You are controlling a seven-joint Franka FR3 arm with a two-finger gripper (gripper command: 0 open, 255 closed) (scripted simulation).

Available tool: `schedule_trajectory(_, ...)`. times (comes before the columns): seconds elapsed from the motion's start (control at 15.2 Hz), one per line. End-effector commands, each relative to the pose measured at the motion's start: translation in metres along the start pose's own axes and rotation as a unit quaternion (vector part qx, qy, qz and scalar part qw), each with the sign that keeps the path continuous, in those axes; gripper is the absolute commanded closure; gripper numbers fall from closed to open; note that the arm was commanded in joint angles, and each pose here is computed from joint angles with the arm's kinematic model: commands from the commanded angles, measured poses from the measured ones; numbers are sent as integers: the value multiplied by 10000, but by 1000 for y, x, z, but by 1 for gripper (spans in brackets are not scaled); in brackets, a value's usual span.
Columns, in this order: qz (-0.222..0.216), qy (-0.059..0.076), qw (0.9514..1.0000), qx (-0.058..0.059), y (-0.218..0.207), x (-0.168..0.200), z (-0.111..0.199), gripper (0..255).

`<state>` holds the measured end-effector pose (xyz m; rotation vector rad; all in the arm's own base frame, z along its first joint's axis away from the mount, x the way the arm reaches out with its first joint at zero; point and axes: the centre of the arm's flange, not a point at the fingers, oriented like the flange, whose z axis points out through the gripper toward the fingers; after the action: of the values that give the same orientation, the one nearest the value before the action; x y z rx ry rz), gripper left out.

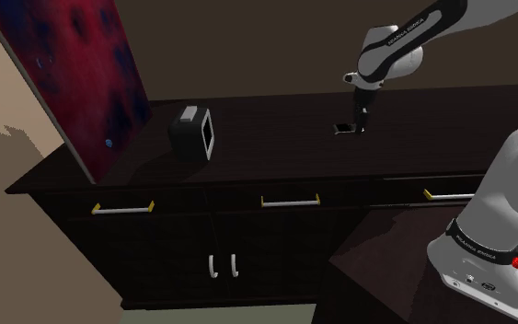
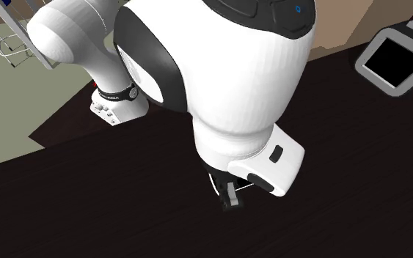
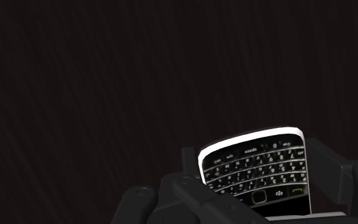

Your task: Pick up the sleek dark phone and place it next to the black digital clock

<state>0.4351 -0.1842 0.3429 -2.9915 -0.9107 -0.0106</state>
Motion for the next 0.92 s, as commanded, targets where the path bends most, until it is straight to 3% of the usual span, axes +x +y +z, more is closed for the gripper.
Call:
schedule_trajectory(0.0,0,-1,10000,0,0,1,-10,255)
schedule_trajectory(0.86,0,-1,10000,0,-1,2,-79,255)
